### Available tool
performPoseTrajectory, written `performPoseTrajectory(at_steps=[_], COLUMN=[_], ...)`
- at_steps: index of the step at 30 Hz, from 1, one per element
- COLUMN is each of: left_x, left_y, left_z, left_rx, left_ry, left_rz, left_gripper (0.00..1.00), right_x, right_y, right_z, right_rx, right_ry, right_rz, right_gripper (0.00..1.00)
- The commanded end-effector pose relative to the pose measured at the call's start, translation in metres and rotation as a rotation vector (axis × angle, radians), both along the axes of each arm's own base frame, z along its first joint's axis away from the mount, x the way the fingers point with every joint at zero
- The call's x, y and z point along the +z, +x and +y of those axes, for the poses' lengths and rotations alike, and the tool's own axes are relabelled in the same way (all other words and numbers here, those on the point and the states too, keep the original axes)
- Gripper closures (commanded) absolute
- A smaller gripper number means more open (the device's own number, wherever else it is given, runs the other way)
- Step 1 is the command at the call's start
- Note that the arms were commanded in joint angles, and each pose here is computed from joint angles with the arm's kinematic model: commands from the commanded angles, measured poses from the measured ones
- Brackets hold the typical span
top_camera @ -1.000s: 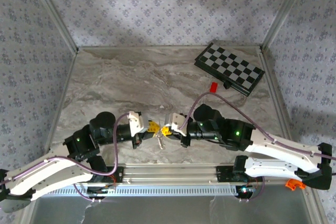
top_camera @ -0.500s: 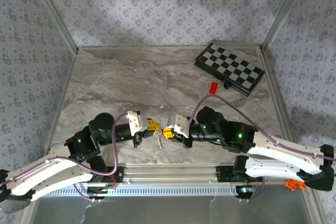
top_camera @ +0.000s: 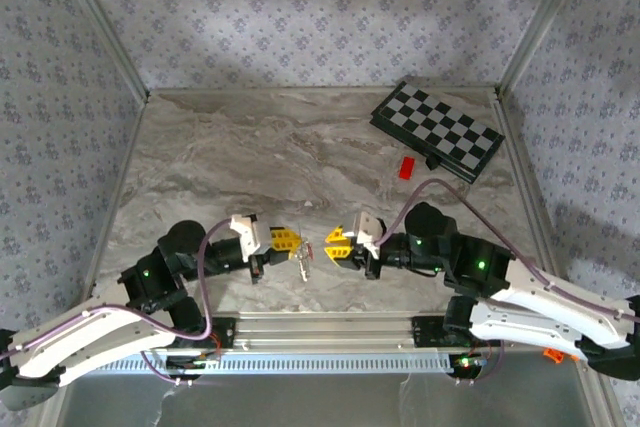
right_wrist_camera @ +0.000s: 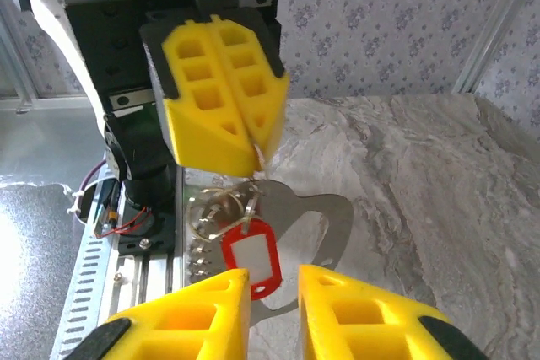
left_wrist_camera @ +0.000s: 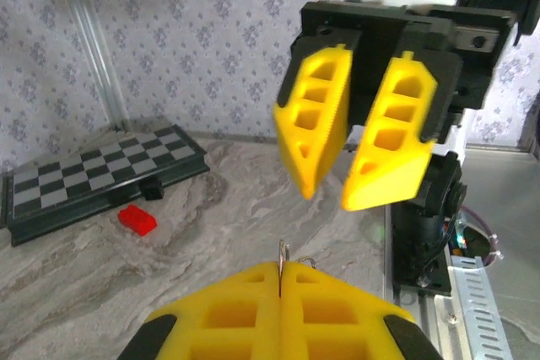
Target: Put the keys on the keyring
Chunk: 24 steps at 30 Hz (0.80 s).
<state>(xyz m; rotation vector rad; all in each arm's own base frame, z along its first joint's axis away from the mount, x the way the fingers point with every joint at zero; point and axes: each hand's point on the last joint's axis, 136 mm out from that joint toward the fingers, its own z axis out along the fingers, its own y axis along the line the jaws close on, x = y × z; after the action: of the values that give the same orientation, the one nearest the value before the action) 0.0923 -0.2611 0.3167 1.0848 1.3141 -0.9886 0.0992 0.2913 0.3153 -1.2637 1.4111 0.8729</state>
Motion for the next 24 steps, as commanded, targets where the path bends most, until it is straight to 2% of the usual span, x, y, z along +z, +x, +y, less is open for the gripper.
performPoseTrajectory(at_steps=[1, 24], left_x=[0.025, 0.025], left_y=[-0.011, -0.016], left_z=[0.001, -0.002], left_rx=[-0.06, -0.091], left_ry=[-0.096, -0.093], left_rz=[-0.034, -0.034], left_gripper=[1.0, 1.0], right_x=[0.014, 0.027], right_y=[-0.003, -0.01], right_z=[0.004, 0.027], right_rx=[0.039, 0.166], right_ry=[0.046, 0.105], right_rz=[0.011, 0.013], right_gripper=[0.75, 0.75])
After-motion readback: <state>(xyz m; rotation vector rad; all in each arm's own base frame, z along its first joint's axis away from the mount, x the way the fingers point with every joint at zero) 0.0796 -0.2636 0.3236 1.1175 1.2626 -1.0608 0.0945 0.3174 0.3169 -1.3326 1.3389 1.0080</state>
